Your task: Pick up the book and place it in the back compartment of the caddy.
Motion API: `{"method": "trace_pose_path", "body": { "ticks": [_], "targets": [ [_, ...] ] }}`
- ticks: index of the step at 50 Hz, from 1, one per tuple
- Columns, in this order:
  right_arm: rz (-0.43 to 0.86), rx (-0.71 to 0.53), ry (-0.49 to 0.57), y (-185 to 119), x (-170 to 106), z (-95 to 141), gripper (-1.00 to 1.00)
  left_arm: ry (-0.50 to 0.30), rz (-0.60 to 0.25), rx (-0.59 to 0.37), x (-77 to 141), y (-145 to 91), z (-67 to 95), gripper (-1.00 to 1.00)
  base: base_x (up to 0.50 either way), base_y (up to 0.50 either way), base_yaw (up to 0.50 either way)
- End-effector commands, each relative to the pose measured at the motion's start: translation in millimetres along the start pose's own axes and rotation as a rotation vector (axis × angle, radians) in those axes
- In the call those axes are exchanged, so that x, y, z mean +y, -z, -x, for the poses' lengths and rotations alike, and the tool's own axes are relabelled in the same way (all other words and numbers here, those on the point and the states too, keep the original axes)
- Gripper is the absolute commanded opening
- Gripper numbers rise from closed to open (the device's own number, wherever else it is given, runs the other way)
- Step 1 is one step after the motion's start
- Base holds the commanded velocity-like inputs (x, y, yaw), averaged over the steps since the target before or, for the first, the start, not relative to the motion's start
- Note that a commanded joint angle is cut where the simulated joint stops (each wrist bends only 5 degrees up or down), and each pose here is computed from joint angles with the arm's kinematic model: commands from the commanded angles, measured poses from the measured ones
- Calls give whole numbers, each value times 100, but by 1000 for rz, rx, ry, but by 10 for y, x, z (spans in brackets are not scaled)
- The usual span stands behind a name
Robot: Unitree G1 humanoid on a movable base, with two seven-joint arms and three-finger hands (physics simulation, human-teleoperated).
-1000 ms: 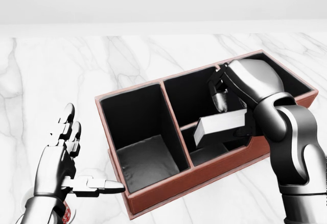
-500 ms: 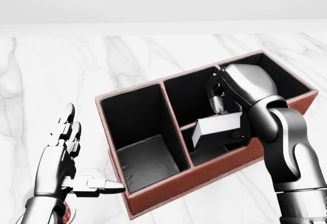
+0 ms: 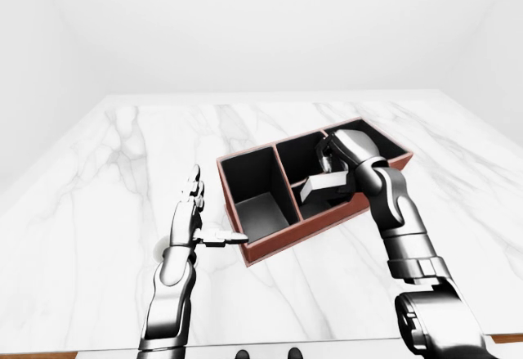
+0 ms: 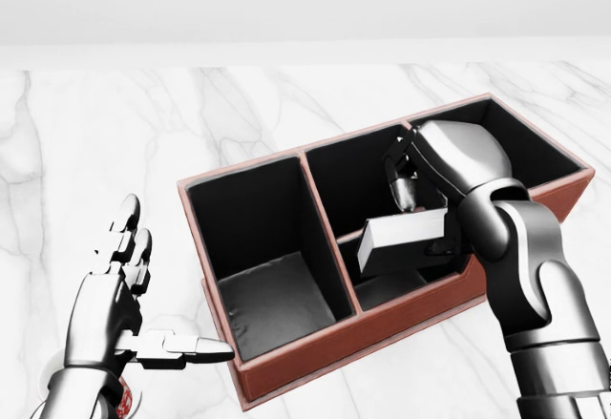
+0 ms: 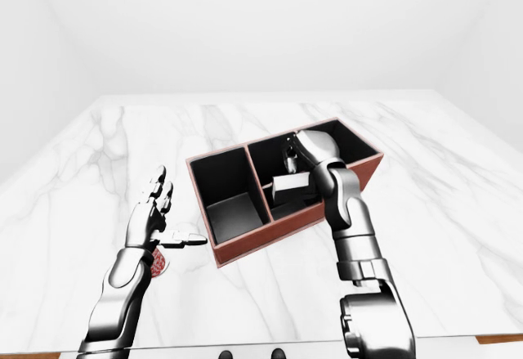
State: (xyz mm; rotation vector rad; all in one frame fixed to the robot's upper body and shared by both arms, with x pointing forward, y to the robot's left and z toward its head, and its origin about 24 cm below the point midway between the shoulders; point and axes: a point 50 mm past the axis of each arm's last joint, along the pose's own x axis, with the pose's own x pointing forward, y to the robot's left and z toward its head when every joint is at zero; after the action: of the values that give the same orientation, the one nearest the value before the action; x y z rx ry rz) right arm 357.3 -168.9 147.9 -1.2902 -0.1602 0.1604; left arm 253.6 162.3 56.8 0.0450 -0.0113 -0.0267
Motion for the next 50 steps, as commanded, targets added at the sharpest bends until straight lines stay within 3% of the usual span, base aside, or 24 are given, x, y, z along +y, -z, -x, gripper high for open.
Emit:
{"method": "trace_pose_path", "body": {
  "ticks": [1,50],
  "targets": [
    [7,18,45,30,-28,-44,-100,0,-1,0,-3,0,3,100,0,0,0],
    [25,63,36,83,138,-189,-100,-2,-2,-1,-3,-2,0,100,0,0,0]
  ]
}}
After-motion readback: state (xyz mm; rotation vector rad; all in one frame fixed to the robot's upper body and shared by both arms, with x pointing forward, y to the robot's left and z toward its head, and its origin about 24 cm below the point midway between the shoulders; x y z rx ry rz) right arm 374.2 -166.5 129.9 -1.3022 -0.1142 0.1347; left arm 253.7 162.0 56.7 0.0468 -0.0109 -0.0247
